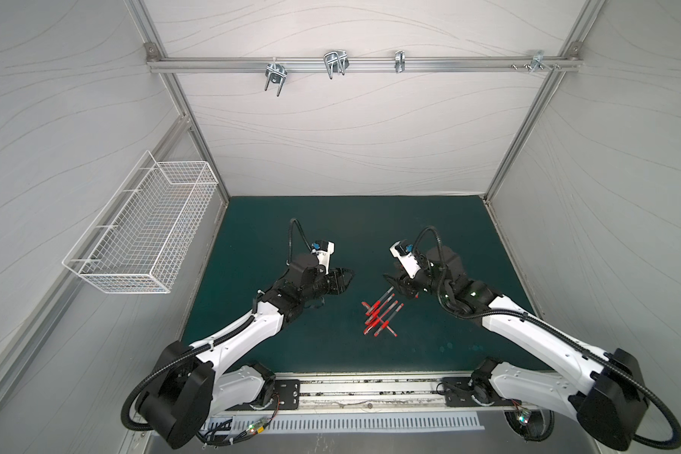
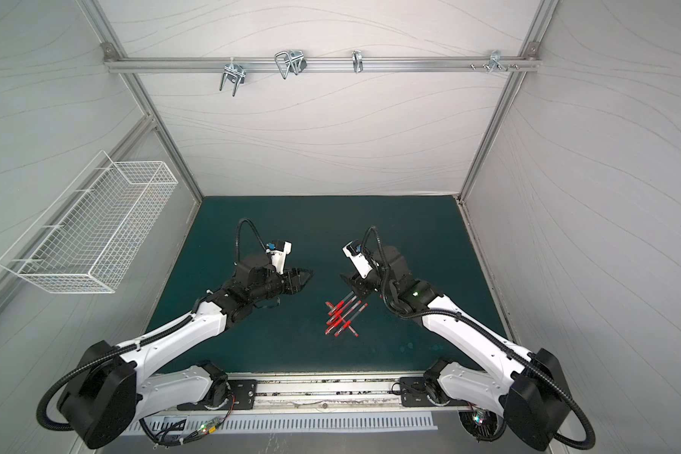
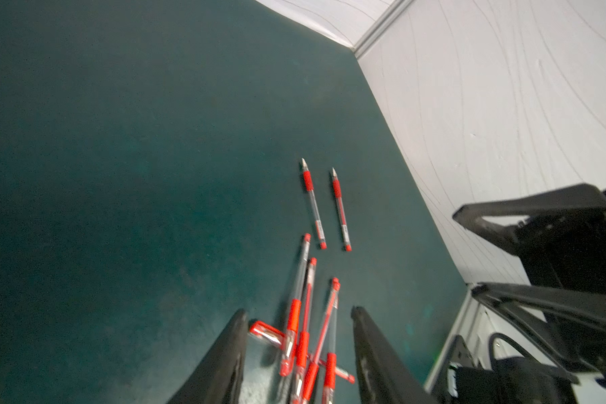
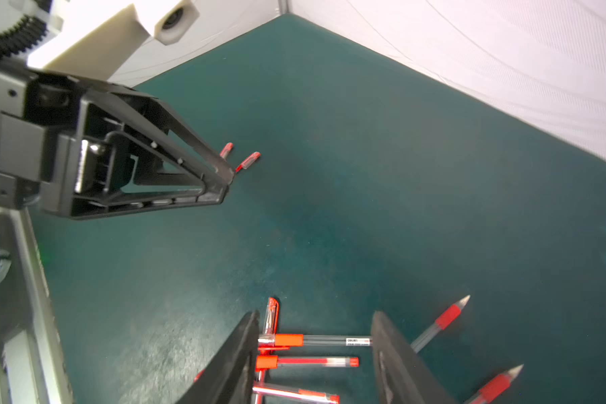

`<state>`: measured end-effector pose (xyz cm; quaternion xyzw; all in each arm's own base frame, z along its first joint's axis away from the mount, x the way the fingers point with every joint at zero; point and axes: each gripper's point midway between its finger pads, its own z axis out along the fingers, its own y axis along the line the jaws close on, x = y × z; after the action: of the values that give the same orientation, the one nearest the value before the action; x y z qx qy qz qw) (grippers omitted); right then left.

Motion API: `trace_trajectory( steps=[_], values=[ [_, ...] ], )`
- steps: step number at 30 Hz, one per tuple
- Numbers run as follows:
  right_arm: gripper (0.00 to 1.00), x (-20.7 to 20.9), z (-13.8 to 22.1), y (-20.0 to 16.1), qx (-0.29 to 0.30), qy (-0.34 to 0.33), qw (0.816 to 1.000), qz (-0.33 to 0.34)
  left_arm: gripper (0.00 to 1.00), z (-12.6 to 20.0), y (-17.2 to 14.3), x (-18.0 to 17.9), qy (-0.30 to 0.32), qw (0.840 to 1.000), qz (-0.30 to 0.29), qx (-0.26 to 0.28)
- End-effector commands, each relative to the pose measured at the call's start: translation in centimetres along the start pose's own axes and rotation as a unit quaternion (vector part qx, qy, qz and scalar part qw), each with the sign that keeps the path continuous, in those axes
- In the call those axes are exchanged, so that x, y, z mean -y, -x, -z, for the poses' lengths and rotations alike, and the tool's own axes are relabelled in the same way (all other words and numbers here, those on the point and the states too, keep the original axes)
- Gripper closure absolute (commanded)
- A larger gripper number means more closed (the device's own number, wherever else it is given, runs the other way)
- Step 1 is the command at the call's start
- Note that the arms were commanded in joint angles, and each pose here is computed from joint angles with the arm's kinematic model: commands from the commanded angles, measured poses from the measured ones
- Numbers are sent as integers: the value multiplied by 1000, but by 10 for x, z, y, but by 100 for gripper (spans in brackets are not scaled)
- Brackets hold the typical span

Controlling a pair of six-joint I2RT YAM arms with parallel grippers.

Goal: Remove pen caps from pens
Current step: Pick up the pen from the center of the table.

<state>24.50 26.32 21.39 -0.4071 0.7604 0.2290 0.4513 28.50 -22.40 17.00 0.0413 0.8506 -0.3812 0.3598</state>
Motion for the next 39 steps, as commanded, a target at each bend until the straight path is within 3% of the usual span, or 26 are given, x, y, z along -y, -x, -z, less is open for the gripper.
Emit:
trace_trajectory(
  steps=[1,6,11,27,39],
  values=[
    [45,-19,13,-9,-14,49,993,104,50,16,-2,6,9,999,33,-18],
    [38,-25,17,-6,40,103,980,164,51,24,-20,7,2,997,64,-49],
    [43,-28,4,-30,-20,174,966,189,50,21,-38,10,-25,993,83,-80],
    [47,-18,-58,-116,-178,213,940,200,50,1,-55,-2,-26,990,80,-111],
    [54,-11,-79,-137,-238,224,919,222,50,4,-61,-14,3,991,58,-117]
  ],
)
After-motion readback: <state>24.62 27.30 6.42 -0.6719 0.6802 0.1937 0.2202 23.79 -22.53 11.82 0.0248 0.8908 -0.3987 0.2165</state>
